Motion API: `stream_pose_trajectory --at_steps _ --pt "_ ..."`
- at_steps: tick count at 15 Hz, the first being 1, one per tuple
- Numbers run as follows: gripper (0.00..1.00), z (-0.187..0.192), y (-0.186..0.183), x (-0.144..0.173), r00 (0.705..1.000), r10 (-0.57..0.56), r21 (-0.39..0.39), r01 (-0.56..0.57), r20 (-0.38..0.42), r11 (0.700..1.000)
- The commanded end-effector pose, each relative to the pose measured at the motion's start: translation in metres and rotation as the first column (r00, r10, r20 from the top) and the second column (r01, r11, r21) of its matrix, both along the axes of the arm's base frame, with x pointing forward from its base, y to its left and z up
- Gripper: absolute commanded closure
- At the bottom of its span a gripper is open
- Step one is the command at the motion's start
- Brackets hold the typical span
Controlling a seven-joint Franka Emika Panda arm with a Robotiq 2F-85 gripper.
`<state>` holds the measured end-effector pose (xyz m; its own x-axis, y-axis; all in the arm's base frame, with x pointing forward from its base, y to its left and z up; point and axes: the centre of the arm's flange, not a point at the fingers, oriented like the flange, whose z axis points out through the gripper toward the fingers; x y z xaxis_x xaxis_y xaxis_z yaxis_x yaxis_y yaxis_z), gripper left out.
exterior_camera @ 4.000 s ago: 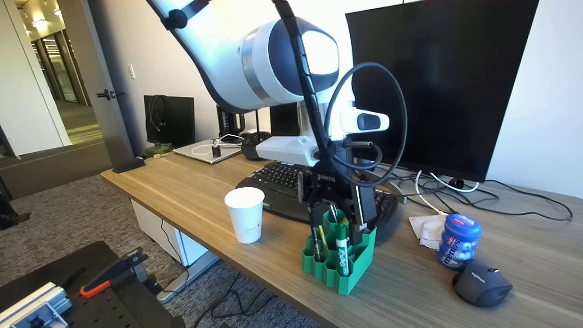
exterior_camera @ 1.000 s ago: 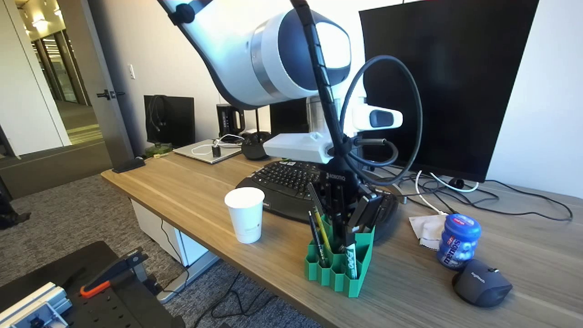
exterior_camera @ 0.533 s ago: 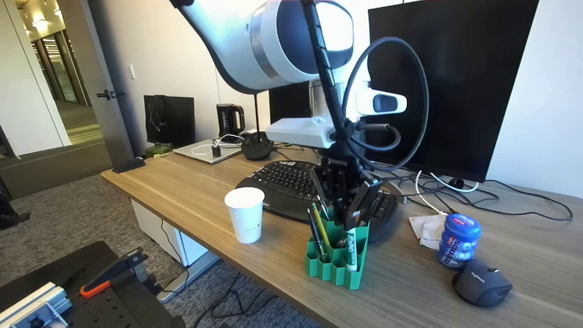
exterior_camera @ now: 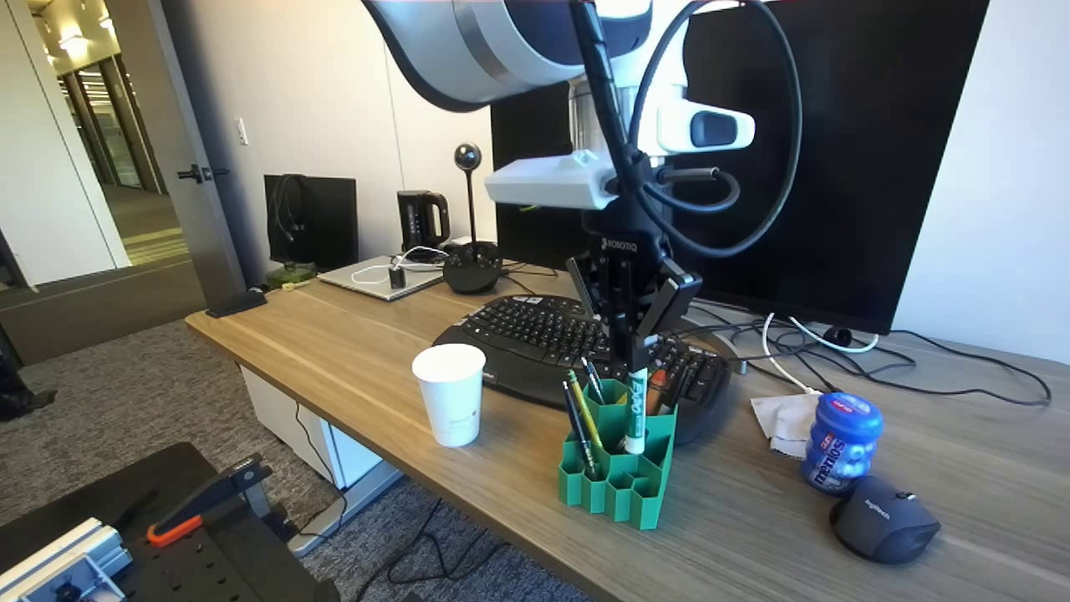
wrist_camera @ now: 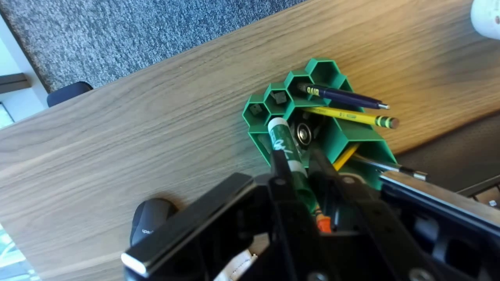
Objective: Take the maker on the stand and put it in the cup
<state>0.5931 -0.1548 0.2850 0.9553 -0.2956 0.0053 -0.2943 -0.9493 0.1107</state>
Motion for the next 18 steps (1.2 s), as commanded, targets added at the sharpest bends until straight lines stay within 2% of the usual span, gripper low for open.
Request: stream_pose_trajectory --at_steps 1,10,18 --pt "0.95 0.025 0.003 0.000 1.000 0.015 0.040 -0.016 0.021 0.999" --pt "0.95 0.055 0.014 -0.005 0.996 0.054 0.063 -0.059 0.073 0.996" --pt "0.95 0.078 0.037 -0.025 0.983 0.144 0.075 -0.152 0.110 0.985"
